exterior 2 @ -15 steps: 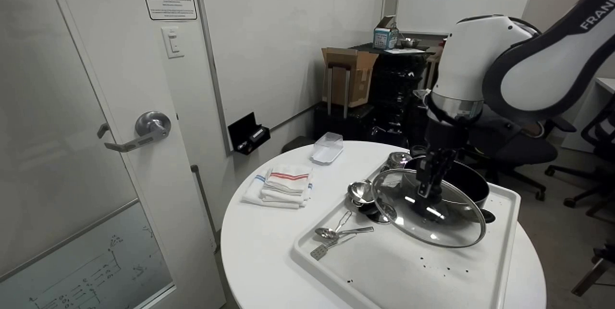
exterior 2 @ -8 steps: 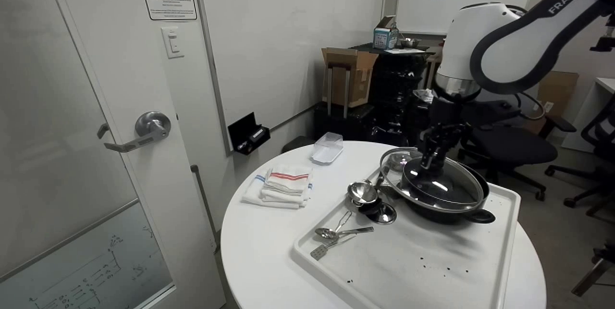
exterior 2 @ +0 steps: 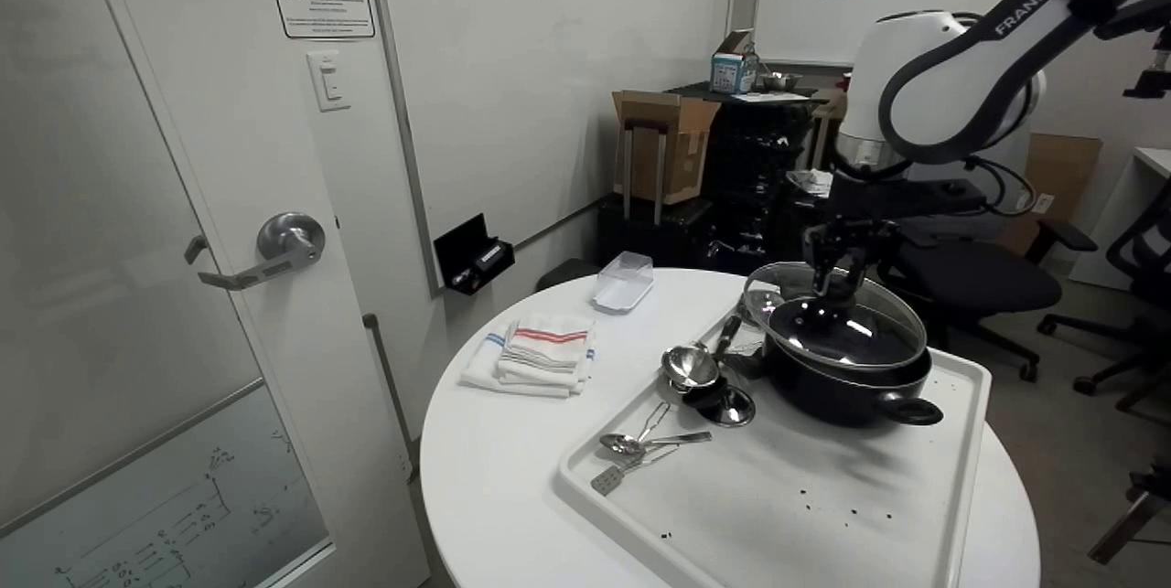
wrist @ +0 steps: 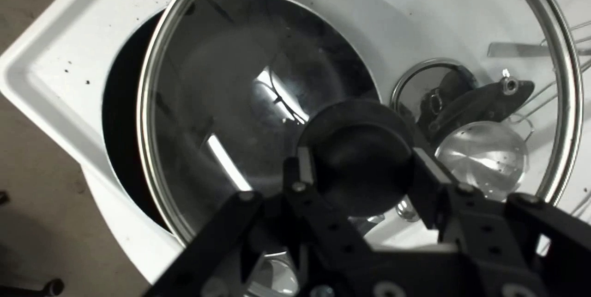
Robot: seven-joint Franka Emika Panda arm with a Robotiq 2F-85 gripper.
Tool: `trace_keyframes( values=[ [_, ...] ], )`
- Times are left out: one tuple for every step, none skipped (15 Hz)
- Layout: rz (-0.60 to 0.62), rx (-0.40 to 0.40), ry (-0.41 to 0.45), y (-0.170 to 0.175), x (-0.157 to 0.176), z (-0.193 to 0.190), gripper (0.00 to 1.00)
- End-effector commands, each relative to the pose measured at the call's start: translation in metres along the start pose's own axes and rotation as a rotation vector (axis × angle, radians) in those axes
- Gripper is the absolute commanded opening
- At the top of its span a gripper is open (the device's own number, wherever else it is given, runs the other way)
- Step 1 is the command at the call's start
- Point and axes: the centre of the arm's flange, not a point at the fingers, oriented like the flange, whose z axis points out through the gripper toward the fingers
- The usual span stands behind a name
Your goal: Put the lid on the pot
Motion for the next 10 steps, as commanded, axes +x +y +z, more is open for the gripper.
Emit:
trace_keyframes(
  values=[
    [0.106, -0.005, 0.002, 0.008, 0.025, 0.006, 0.25],
    [0.13, -0.009, 0.006, 0.013, 0.03, 0.011, 0.25],
    [0.15, -0.016, 0.005, 0.016, 0.034, 0.015, 0.25],
    [0.17, -0.022, 0.004, 0.02, 0.038, 0.02, 0.25],
    [0.191, -0.028, -0.004, 0.023, 0.041, 0.025, 0.25],
    [0.209, -0.032, -0.005, 0.026, 0.045, 0.029, 0.25],
    [0.225, -0.037, -0.007, 0.028, 0.048, 0.033, 0.25],
    [0.243, -0.04, -0.01, 0.031, 0.051, 0.037, 0.25],
    [0.256, -0.043, -0.011, 0.033, 0.052, 0.041, 0.25],
    [0.268, -0.047, -0.012, 0.035, 0.054, 0.044, 0.25]
  ],
)
